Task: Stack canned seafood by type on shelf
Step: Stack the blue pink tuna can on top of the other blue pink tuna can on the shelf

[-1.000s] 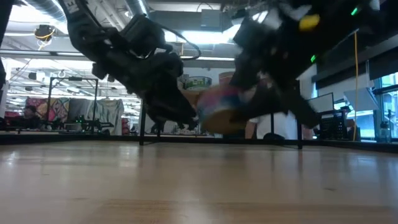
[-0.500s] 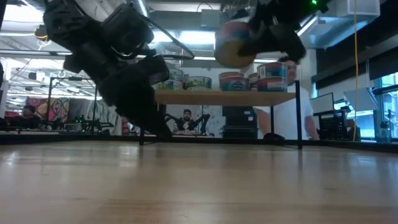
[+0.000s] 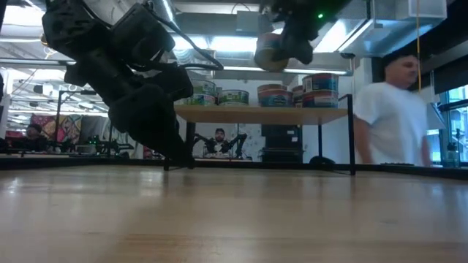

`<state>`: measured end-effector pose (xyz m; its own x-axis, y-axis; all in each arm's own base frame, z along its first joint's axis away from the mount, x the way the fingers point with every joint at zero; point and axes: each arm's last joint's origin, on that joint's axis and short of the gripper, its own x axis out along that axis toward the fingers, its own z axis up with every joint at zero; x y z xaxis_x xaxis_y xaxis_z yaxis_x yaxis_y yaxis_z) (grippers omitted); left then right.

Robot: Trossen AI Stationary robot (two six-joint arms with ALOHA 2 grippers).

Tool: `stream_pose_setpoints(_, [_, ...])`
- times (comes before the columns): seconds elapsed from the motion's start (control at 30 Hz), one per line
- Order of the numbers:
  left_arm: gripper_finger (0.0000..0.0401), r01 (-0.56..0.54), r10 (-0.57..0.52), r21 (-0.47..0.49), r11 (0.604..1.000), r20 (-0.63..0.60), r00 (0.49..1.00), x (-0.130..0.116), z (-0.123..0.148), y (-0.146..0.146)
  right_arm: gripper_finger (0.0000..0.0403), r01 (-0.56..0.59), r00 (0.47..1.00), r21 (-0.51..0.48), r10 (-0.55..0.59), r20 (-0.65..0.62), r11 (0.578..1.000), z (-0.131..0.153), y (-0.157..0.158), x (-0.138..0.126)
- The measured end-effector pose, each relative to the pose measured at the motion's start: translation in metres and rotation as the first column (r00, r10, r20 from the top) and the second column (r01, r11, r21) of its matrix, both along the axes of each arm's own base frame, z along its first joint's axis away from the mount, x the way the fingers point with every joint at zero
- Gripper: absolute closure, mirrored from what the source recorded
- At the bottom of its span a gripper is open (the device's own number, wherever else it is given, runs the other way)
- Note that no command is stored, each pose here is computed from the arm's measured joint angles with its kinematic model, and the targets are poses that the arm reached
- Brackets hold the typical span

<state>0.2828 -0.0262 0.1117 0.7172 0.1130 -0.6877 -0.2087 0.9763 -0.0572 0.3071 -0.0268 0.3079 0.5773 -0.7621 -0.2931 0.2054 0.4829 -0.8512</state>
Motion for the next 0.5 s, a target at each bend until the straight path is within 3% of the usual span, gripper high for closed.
stream_pose_setpoints(0.2, [0.0193, -0.002, 0.002, -0.001, 1.0, -0.001, 1.0, 0.0, 0.0, 0.0, 0.02, 0.032, 0.999, 0.087, -0.03, -0.032, 0.996, 0.0, -0.031, 0.003])
stream_pose_setpoints(0.5, [0.0193, -0.001, 0.001, 0.002, 1.0, -0.003, 1.0, 0.0, 0.0, 0.0, 0.02, 0.08, 0.997, 0.219, -0.074, -0.035, 0.972, -0.009, -0.048, -0.004])
